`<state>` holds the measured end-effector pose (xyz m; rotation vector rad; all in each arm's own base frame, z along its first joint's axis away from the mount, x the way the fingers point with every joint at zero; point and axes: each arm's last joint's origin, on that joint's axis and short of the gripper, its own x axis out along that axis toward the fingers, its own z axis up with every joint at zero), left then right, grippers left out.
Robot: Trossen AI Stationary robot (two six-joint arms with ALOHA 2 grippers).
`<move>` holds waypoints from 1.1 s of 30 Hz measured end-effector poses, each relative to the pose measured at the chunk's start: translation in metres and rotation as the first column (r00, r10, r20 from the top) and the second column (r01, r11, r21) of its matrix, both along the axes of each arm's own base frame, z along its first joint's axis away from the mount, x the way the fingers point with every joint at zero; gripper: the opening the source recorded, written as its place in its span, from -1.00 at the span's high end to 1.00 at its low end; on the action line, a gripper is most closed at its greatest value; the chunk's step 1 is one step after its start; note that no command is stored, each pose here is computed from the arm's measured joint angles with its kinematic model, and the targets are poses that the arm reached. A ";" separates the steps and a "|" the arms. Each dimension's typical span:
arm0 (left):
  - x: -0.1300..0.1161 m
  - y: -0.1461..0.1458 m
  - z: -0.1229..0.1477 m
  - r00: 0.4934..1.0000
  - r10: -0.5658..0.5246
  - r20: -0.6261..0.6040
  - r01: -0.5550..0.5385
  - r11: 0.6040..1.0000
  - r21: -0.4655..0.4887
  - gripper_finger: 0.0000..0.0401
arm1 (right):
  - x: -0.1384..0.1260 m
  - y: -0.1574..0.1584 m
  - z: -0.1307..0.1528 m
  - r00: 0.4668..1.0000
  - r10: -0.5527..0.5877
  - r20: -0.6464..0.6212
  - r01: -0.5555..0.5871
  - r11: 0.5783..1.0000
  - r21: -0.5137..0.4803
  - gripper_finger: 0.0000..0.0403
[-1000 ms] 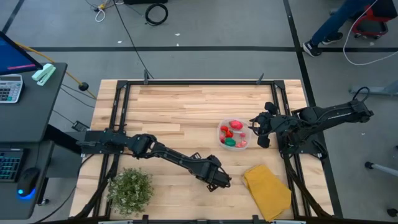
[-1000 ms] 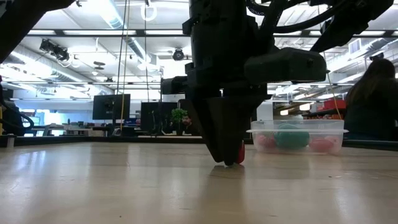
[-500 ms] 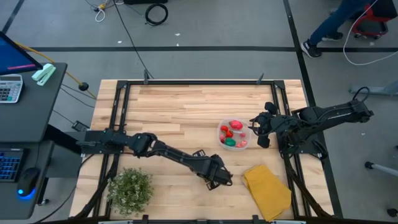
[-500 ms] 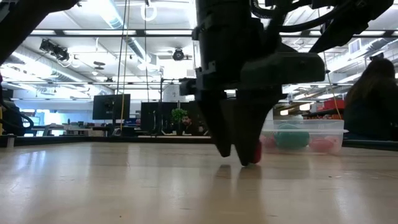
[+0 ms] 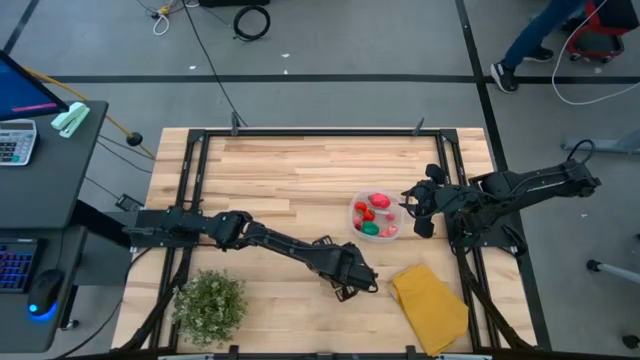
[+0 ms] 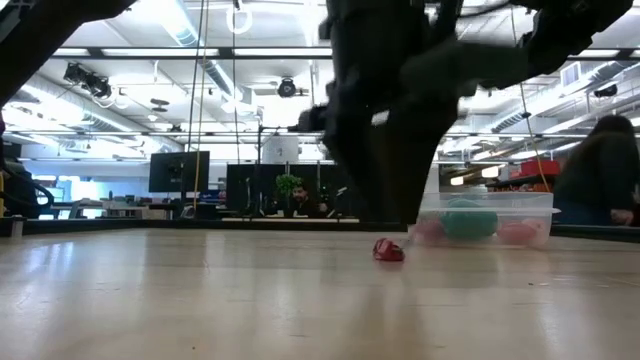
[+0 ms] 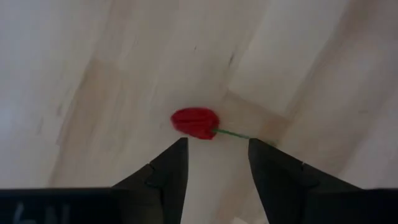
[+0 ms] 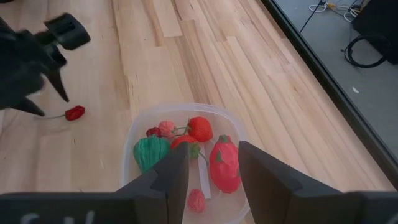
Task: Pick and placing Produce into tupperware
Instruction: Put the red cherry into the transparent container
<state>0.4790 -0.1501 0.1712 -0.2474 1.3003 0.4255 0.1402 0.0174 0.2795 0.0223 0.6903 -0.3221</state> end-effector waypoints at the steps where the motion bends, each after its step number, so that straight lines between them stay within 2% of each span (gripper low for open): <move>1: 0.001 0.000 0.004 1.000 -0.003 0.014 0.003 1.000 0.000 0.14 | 0.000 0.000 0.000 1.000 0.000 0.000 0.000 1.000 0.000 0.27; 20: 0.003 0.007 -0.001 1.000 0.018 -0.003 -0.018 1.000 0.015 0.13 | 0.000 0.000 0.000 1.000 0.000 0.000 0.000 1.000 0.000 0.27; 29: 0.009 0.011 -0.023 0.999 0.030 -0.026 -0.029 0.999 0.035 0.13 | 0.000 0.000 0.000 1.000 0.000 -0.002 0.000 1.000 0.000 0.27; 33: 0.010 0.014 -0.025 0.999 0.036 -0.031 -0.035 0.999 0.036 0.13 | 0.000 0.000 -0.001 1.000 0.000 -0.003 0.000 1.000 0.000 0.27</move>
